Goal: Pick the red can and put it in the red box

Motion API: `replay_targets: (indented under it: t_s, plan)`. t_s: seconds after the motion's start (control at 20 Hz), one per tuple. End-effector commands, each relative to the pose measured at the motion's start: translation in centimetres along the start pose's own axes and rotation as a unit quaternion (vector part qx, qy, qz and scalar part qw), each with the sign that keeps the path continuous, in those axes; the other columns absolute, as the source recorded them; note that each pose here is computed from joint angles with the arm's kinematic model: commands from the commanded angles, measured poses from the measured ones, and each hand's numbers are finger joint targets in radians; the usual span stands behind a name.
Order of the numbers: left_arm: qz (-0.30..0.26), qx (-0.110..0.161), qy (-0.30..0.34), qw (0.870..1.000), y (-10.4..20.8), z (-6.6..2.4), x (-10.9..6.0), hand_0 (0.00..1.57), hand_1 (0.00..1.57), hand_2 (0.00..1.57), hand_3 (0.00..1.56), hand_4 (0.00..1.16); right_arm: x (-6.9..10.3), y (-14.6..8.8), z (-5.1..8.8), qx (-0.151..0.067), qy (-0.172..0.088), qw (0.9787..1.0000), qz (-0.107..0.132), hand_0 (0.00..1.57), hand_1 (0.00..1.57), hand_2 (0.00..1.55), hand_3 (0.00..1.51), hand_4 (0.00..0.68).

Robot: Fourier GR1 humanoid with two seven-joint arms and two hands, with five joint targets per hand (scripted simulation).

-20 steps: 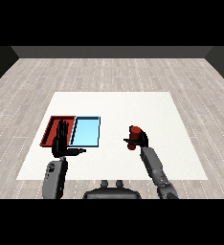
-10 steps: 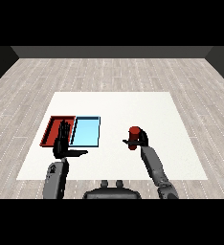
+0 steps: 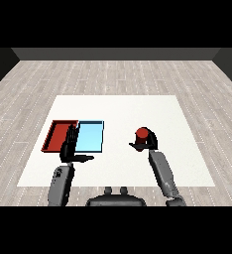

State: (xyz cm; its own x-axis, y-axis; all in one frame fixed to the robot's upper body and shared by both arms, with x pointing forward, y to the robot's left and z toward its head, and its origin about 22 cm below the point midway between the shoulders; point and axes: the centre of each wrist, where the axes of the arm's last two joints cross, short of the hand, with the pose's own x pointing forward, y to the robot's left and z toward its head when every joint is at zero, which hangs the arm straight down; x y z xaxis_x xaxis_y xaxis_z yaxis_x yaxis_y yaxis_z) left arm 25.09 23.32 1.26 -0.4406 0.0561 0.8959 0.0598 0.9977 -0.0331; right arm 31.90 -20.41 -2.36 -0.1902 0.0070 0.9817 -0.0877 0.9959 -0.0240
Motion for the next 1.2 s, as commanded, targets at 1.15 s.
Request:
replay_targets:
  t_s: [1.15]
  plan:
    - [0.044, -0.068, 0.087, 0.993, -8.6, -1.02, -1.8, 0.0, 0.0, 0.0, 0.0, 0.0, 5.4, 10.5, -0.1, 0.002, -0.081, 0.9962, -0.034, 1.45, 1.45, 1.45, 1.4, 0.661]
